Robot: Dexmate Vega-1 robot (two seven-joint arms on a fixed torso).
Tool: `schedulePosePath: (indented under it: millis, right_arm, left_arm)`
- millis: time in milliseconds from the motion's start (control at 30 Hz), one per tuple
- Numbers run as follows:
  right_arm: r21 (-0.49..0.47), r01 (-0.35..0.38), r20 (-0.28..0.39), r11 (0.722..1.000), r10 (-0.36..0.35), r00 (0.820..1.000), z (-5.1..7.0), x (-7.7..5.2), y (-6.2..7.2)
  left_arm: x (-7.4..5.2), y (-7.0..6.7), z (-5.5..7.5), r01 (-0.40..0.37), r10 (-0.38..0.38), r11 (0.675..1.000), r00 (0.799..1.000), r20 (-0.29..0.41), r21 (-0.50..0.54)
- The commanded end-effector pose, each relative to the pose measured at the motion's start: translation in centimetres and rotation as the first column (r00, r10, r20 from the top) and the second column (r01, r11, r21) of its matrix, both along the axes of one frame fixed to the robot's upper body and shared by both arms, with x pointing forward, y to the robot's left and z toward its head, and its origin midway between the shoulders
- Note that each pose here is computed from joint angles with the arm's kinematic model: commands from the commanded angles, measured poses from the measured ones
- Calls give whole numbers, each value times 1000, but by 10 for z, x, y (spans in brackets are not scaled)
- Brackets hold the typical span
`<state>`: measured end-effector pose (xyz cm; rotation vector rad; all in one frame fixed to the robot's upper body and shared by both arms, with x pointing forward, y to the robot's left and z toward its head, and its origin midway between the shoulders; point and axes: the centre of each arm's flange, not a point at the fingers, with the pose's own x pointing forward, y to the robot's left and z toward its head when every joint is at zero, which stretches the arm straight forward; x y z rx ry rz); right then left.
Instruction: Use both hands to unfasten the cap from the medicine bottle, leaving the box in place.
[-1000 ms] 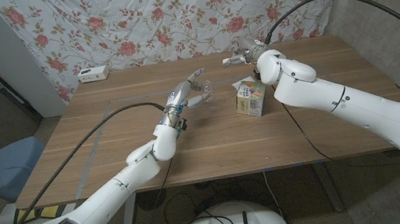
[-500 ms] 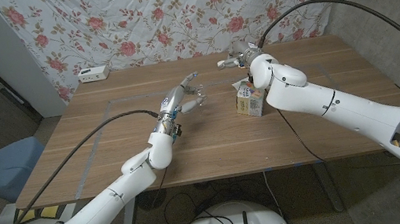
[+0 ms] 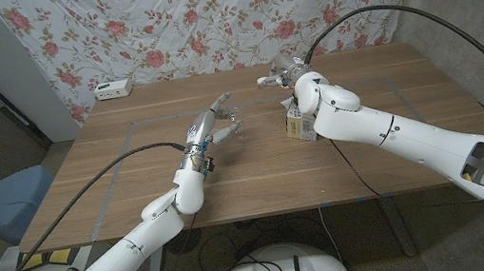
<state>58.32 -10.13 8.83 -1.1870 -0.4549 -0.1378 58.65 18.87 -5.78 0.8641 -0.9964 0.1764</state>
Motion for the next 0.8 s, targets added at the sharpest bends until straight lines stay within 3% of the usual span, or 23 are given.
schedulePosePath:
  millis: [33,800]
  right_arm:
    - [3,12,12,1000,-12,1000,-11,6,9]
    - [22,71,17,997,-71,997,-31,17,20]
  left_arm:
    - [5,8,-15,-30,30,999,999,11,-36]
    - [25,12,-34,-24,23,995,1000,-4,-93]
